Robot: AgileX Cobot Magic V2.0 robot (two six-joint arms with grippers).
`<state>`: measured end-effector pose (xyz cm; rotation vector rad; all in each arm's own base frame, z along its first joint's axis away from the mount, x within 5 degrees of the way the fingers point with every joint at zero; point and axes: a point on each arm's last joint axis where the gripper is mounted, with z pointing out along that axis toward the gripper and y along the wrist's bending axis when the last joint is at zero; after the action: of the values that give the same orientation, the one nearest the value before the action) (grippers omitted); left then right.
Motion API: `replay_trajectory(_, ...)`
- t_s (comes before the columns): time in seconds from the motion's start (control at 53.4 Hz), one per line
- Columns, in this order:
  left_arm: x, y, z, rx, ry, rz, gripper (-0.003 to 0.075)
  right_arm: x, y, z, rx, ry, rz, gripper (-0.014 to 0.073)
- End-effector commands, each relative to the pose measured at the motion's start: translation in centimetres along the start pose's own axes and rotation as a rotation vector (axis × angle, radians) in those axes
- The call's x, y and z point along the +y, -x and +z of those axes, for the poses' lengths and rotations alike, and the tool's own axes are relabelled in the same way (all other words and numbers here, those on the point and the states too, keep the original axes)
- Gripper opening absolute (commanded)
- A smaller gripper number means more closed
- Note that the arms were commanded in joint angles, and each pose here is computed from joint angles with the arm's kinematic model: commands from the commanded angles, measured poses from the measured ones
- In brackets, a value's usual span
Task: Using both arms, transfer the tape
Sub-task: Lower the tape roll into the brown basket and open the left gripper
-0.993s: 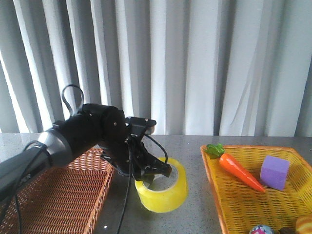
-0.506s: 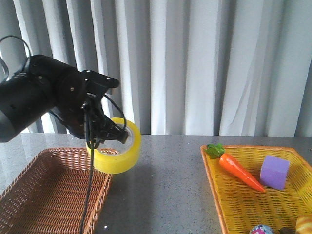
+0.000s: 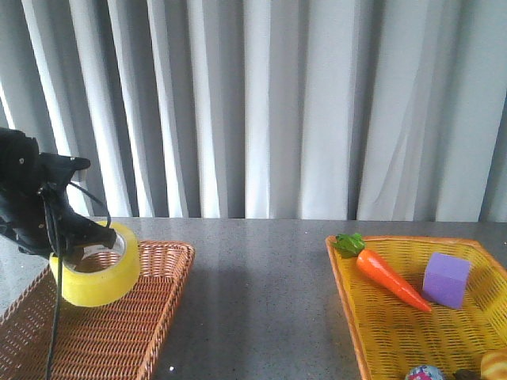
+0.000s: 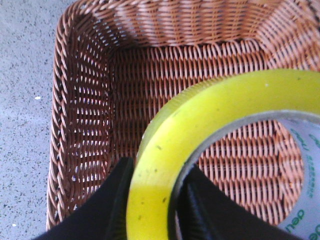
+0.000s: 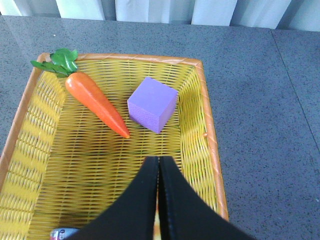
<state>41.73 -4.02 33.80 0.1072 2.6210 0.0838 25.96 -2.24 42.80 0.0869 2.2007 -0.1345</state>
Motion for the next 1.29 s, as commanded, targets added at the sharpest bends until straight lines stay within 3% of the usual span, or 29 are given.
replay_trajectory(0.0, 0.8, 0.5, -2.5, -0.147, -0.008, 0.0, 0.0018, -0.3, 1.2, -1.7, -0.11, -0.008, -0.001, -0.0009)
replay_trajectory(0.206, 1.4, -0.2, 1.2, -0.074, 0.001, -0.011, 0.0055, -0.3, 1.2, -1.7, -0.11, -0.008, -0.001, -0.0009)
replay_trajectory(0.599, 0.8, -1.0, 6.2, 0.062, -0.023, -0.018, 0.0207, -0.3, 1.2, -1.7, -0.11, -0.008, -0.001, -0.0008)
replay_trajectory(1.067, 1.1, -1.6, 5.7, 0.124, 0.002, 0.023, 0.0369, -0.3, 1.2, -1.7, -0.11, -0.008, -0.001, -0.0008)
replay_trajectory(1.273, 1.3, -0.7, 1.1, -0.01, -0.008, 0.007, 0.0449, -0.3, 1.2, -1.7, -0.11, -0.008, -0.001, -0.0008)
